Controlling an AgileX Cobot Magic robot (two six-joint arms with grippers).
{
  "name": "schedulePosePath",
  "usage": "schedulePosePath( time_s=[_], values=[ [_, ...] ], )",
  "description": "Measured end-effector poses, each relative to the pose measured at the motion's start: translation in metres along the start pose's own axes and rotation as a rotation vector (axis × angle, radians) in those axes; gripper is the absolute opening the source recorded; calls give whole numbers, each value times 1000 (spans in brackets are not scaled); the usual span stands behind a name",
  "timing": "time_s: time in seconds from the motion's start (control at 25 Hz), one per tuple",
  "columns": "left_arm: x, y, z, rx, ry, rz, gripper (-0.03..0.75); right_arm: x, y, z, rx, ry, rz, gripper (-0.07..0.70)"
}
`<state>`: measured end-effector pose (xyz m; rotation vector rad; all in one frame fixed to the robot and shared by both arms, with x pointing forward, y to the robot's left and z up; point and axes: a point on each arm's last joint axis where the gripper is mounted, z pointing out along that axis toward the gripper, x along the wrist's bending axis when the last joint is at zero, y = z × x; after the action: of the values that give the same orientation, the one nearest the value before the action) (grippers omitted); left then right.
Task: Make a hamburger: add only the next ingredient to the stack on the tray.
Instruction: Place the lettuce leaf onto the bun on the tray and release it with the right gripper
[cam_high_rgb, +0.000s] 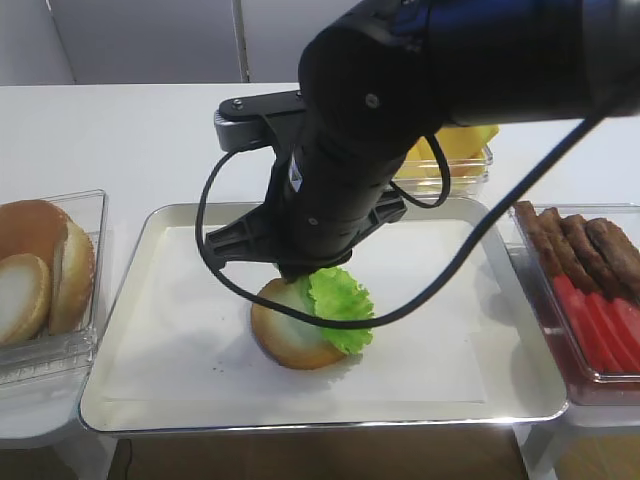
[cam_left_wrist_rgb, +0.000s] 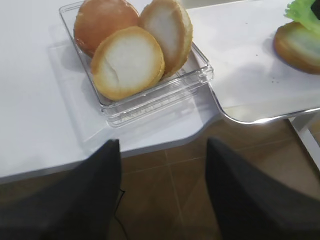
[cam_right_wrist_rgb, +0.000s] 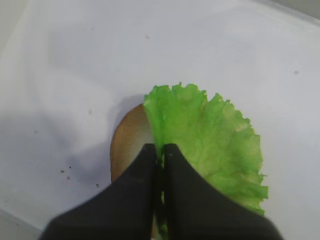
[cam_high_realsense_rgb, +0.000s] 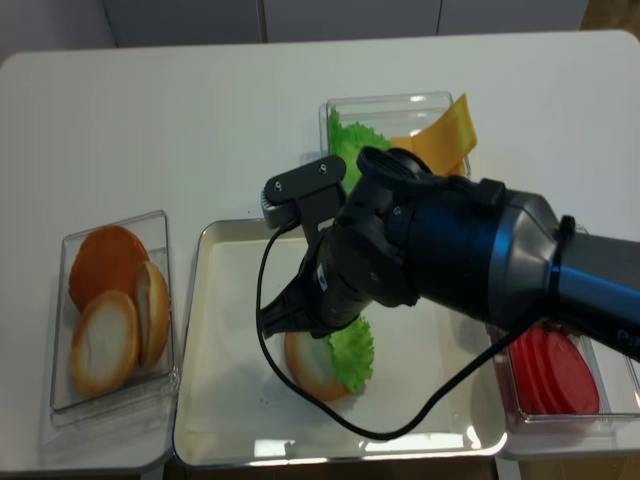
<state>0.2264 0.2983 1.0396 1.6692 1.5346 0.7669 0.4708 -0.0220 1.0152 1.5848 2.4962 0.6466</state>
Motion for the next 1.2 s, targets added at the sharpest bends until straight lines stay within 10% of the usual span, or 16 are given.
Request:
schedulePosePath(
  time_s=[0.24,0.68,1.2],
  values=[
    [0,0,0,0,0,0,402,1,0,0,-3,7,41,93],
    [0,0,0,0,0,0,402,0,-4,-2,40,-3,59,605],
    [0,0,0,0,0,0,402,-44,4,-56,8,-33,41,635]
  ],
)
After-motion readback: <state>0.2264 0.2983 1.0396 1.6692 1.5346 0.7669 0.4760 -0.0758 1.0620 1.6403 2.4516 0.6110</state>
